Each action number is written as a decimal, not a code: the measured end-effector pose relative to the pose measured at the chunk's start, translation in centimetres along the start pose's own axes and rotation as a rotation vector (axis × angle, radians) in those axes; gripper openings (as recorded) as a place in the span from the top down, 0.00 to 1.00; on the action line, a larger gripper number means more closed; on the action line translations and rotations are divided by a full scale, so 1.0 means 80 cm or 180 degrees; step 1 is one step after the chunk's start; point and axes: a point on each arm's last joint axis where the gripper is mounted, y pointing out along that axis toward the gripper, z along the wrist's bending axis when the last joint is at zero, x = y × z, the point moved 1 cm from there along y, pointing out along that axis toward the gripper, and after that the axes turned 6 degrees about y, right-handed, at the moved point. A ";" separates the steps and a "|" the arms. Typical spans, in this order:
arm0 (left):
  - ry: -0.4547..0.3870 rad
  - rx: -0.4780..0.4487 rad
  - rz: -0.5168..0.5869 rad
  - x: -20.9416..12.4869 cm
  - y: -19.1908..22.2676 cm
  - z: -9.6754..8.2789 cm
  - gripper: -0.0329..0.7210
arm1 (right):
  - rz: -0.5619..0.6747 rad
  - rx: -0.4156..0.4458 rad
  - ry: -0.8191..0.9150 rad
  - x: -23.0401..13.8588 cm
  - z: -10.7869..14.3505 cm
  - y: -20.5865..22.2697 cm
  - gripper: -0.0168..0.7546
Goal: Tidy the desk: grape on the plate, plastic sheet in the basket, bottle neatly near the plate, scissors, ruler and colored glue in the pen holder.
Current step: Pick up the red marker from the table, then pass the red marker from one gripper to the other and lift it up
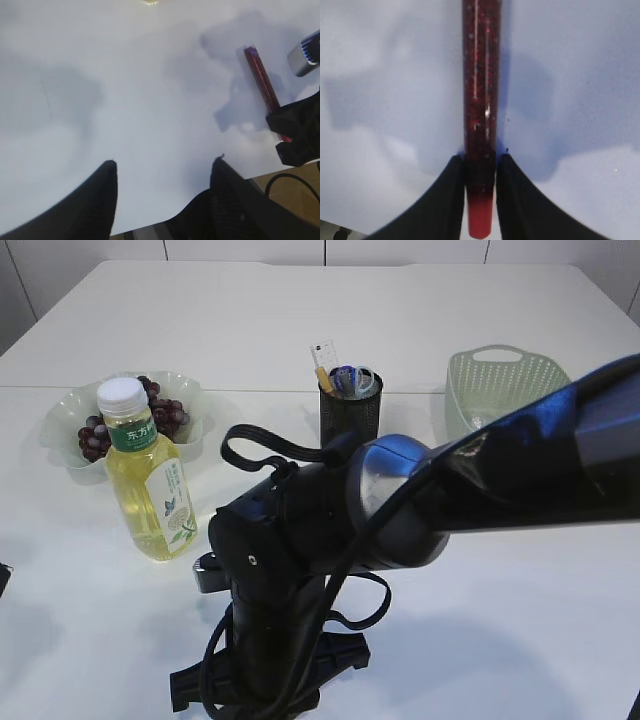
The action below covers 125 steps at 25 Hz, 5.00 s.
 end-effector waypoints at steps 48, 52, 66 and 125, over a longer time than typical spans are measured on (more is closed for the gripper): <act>-0.0046 -0.0059 -0.0047 0.002 0.000 -0.002 0.38 | -0.0945 0.1760 -0.2164 0.020 -0.143 -0.272 0.80; -0.0053 -0.0068 -0.0043 0.002 0.000 -0.003 0.38 | -0.1071 0.1905 -0.2298 0.022 -0.142 -0.277 0.80; 0.0292 0.0129 -0.0401 0.016 -0.001 0.004 0.38 | -0.0946 0.1510 -0.2306 0.023 -0.155 -0.269 0.80; 0.4945 0.1023 -0.3601 0.096 -0.002 -0.155 0.38 | -0.1450 0.1046 -0.2353 0.041 -0.153 -0.343 0.81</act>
